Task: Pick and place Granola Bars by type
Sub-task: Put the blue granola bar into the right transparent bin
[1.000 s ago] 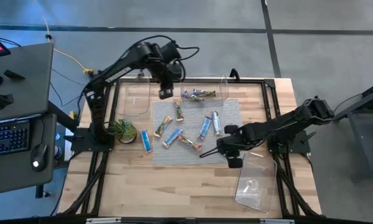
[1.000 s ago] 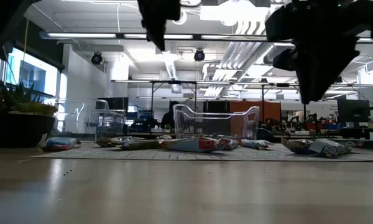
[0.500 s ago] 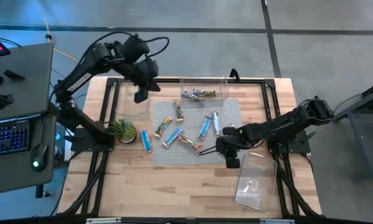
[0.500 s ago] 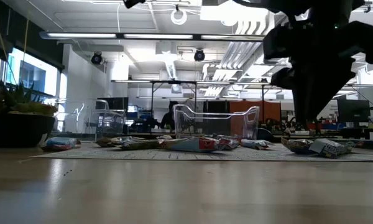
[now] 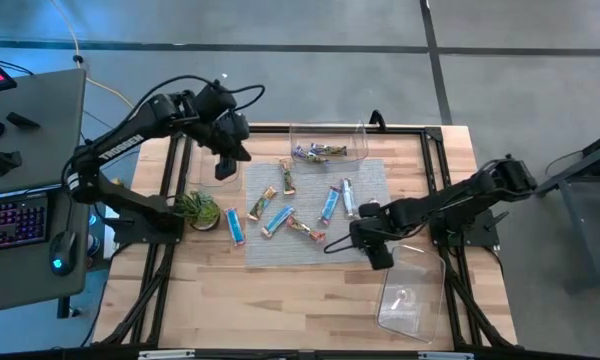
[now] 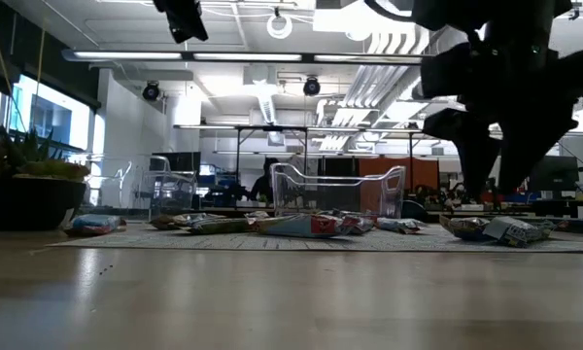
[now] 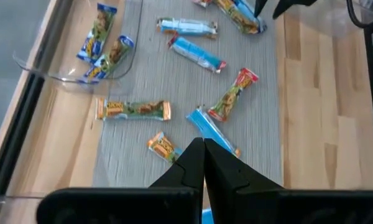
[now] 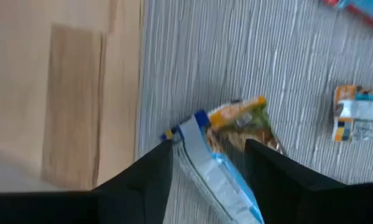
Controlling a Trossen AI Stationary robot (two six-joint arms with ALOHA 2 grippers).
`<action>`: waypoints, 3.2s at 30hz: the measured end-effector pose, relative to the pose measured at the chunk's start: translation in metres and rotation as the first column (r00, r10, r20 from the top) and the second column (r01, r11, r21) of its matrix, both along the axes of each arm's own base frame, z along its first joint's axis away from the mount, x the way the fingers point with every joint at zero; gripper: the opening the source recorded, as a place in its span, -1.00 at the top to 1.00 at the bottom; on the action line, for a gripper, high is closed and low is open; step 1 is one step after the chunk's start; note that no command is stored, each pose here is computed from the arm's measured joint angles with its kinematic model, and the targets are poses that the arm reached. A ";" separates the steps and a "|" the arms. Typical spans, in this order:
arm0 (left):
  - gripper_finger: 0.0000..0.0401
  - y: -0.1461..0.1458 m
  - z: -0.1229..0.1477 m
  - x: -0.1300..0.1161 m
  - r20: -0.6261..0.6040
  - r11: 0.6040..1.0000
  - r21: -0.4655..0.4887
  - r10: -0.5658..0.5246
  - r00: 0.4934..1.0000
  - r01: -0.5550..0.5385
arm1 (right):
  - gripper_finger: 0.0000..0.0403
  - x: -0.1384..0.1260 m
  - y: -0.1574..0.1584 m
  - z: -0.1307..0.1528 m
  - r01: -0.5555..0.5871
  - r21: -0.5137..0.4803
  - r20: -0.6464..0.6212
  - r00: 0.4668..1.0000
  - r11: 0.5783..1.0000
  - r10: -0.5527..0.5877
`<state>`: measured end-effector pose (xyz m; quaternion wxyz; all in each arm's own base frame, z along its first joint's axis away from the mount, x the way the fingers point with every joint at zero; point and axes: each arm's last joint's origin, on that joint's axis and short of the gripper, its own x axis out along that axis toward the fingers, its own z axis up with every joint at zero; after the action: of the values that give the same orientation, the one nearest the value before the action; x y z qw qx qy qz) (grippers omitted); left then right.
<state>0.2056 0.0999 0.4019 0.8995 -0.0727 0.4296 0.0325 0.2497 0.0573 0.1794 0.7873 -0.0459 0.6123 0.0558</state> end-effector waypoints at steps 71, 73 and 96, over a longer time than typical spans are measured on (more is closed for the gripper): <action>0.96 0.002 0.002 0.004 0.040 0.998 0.057 -0.037 0.998 0.035 | 0.87 0.067 -0.015 0.055 0.135 0.119 0.237 0.958 0.984 -0.160; 0.96 0.002 0.002 0.004 0.040 0.998 0.059 -0.040 0.998 0.038 | 0.78 0.064 -0.012 0.049 0.175 0.135 0.209 0.957 0.975 -0.201; 0.96 0.002 0.002 0.004 0.044 0.999 0.039 -0.017 0.999 0.016 | 0.11 0.025 0.019 -0.021 0.219 0.125 0.143 0.961 0.968 -0.236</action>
<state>0.2095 0.1020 0.4042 0.9102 -0.0524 0.4096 0.0318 0.2750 0.0765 0.1581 0.8354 0.0632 0.5460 -0.0061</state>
